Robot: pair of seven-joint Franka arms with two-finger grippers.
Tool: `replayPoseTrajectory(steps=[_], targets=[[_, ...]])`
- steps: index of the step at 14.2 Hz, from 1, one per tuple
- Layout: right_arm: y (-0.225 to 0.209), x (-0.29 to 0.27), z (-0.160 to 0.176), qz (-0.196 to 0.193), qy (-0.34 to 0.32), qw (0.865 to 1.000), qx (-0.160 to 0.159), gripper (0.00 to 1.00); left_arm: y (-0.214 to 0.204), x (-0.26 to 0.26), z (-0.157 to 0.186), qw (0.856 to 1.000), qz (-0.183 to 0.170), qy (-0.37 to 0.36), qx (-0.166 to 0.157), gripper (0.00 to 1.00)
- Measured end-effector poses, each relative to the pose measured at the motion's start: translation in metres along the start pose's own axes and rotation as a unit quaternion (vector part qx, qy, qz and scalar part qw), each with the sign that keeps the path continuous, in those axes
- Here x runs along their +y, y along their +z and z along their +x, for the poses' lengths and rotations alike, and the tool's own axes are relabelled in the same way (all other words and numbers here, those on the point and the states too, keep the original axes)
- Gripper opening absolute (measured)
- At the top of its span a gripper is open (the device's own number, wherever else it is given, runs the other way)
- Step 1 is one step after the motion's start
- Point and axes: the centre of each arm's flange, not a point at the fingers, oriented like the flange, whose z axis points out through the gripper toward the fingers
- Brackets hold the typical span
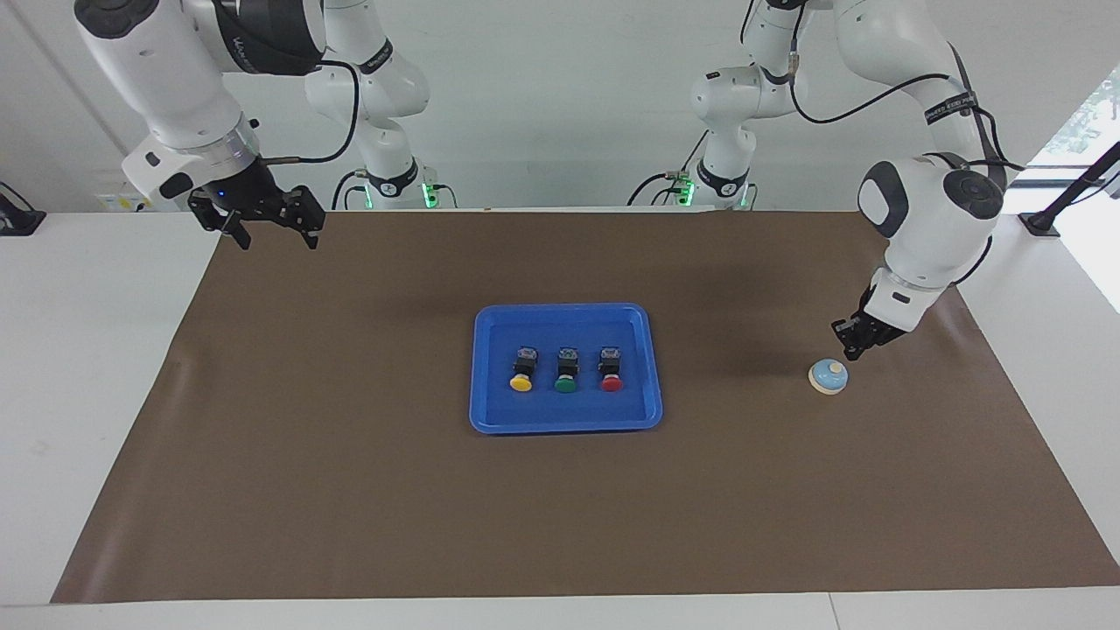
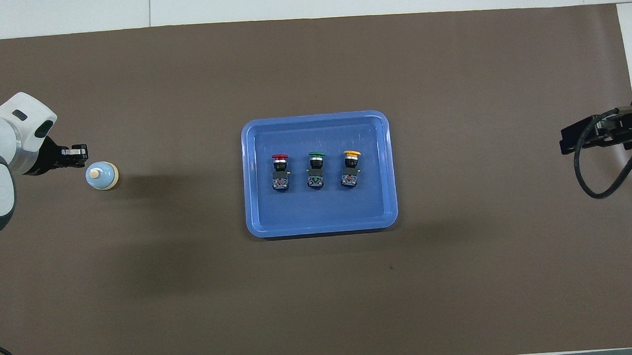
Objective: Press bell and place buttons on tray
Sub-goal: 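Move the left gripper over the bell and press it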
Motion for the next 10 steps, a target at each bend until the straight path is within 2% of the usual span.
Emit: replayPoseTrajectory(steps=[6, 10], targets=[[0.0, 0.0, 0.0, 0.0, 0.0, 1.0, 0.0, 1.0, 0.035, -0.004, -0.005, 1.0, 0.0, -0.003, 0.008, 0.01], [0.0, 0.0, 0.0, 0.0, 0.0, 1.0, 0.0, 1.0, 0.052, -0.009, -0.01, 1.0, 0.0, -0.007, 0.002, 0.01]])
